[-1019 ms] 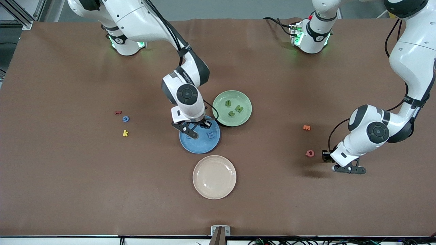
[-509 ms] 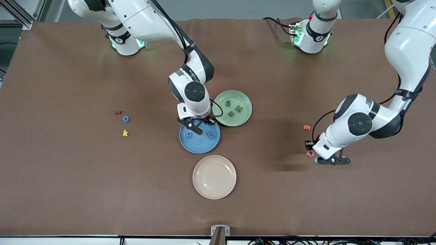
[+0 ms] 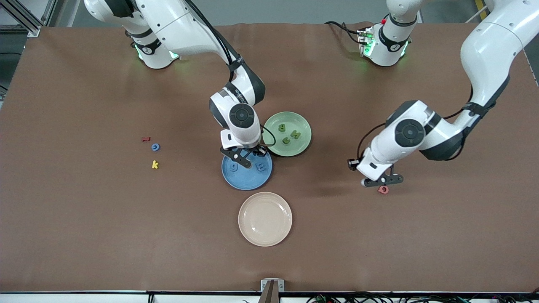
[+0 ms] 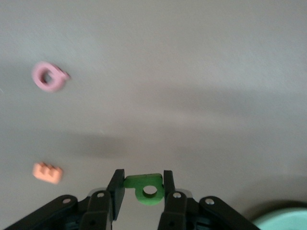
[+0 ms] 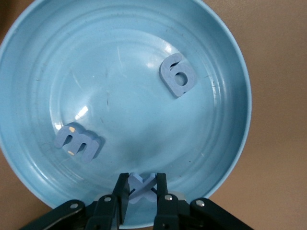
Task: Sort letters by color into matching plates
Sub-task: 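Place the p on the green plate while the right gripper withdraws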
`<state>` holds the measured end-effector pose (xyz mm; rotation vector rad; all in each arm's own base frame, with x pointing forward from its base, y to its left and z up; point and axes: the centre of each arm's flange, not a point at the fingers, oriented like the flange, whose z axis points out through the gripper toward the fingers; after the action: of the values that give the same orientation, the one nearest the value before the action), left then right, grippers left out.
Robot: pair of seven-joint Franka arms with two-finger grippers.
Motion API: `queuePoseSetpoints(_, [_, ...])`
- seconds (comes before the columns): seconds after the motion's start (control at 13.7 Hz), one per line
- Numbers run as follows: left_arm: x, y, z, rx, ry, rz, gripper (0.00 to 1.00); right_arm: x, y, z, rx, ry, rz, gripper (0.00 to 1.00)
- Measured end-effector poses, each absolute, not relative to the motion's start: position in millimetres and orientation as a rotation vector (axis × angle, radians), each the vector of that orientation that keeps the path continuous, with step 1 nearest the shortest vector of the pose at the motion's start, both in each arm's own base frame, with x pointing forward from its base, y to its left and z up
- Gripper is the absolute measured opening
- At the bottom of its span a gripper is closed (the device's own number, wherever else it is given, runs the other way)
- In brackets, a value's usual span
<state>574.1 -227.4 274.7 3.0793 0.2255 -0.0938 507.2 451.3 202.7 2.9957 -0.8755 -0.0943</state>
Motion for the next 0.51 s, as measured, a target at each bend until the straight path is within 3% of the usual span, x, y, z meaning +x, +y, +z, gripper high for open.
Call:
queuePoseSetpoints(0.29, [527, -308, 272, 3.079, 0.356, -0.127, 0.37, 507, 451, 200, 2.993, -0.876, -0.096, 0.27])
queuePoseSetpoints(0.44, [505, -343, 272, 3.074, 0.418, -0.129, 0.37, 505, 453, 200, 2.995, -0.870, -0.095, 0.32])
queuePoseSetpoints(0.51, [496, -358, 272, 3.070, 0.446, -0.130, 0.37, 503, 456, 200, 2.997, -0.864, -0.094, 0.41])
